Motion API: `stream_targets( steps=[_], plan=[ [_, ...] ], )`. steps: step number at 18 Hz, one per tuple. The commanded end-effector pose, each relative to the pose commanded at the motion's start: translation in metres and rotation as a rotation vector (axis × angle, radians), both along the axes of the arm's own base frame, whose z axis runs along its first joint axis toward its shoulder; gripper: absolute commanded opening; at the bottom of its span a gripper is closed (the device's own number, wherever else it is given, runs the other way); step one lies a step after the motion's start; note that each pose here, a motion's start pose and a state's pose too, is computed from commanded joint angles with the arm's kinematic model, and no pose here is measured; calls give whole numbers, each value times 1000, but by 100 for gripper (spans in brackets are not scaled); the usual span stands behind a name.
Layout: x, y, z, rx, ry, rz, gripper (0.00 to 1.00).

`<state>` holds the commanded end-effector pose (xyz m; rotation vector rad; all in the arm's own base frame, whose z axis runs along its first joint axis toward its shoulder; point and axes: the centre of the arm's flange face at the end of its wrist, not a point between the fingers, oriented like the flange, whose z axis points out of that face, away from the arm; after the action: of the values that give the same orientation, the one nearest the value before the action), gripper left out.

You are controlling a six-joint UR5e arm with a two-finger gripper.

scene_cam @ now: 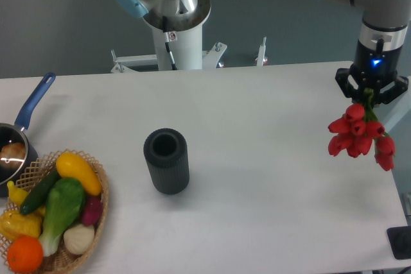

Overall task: Insert the flowers into the vase
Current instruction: 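Carry the red tulips with the gripper over the black vase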

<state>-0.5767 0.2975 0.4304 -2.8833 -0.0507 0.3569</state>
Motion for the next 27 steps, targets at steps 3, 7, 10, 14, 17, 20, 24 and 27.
stream_targets(
  steps=[3, 7, 10, 14, 17, 20, 24, 27],
  plan=[
    [3, 2, 3, 12, 0, -4, 0],
    [23, 12, 35, 165, -5, -7, 0],
    [48, 25, 70, 360, -58, 56, 0],
    [77, 47, 99, 577, -139, 8, 0],
    [89, 56, 113, 721, -217, -22, 0],
    [100, 61, 119, 829, -269, -72, 0],
    [131, 86, 101, 961, -372, -179, 0],
    [140, 102, 95, 1105, -486, -267, 0]
  ],
)
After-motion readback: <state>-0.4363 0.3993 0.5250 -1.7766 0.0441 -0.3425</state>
